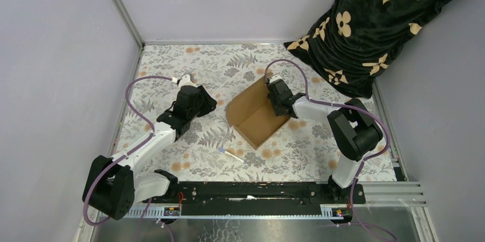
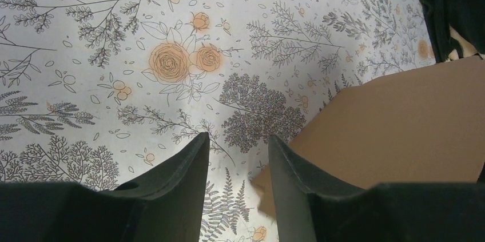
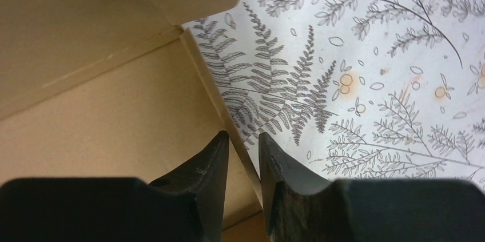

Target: Fold the paper box

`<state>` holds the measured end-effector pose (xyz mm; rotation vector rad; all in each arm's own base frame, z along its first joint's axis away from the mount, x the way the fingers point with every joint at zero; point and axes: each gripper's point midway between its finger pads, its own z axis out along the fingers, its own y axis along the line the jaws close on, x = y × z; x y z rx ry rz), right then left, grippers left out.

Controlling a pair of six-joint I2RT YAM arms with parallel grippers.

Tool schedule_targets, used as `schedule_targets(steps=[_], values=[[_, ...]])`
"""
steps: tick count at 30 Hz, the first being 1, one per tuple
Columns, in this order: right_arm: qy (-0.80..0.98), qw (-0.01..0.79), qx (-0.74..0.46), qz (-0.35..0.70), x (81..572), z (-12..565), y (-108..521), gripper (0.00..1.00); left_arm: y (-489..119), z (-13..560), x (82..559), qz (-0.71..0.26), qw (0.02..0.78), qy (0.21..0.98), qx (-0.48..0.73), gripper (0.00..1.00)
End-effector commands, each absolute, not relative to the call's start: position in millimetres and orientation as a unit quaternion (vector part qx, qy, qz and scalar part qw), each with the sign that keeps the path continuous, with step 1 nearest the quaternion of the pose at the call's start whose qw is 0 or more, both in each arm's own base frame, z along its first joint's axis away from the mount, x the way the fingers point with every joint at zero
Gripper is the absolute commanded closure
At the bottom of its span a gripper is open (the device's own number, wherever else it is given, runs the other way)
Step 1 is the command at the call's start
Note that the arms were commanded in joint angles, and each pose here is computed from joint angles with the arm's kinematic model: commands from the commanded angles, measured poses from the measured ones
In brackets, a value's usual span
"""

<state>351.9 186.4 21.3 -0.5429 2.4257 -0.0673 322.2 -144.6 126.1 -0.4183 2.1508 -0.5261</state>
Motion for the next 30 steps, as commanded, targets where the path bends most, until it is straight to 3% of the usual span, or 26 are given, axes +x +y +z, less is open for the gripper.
schedule_targets(steps=[1,21,25,30], values=[[0.924,0.359,-0.122,-0.047,362.3,29.9,175.4,0.68,-141.5,125.7,326.1,-0.204,0.436,0.861,-0.166,0.51],[0.933,0.352,0.063,0.041,355.3,24.9,195.1,0.66,-137.8,126.3,323.7,-0.198,0.436,0.861,-0.172,0.50],[0.922,0.372,0.093,0.054,355.3,37.9,192.9,0.62,-138.0,130.0,325.6,-0.198,0.438,0.860,-0.172,0.50],[0.891,0.441,0.074,0.083,358.0,81.9,192.1,0.49,-134.8,140.1,328.8,-0.189,0.447,0.857,-0.172,0.46]])
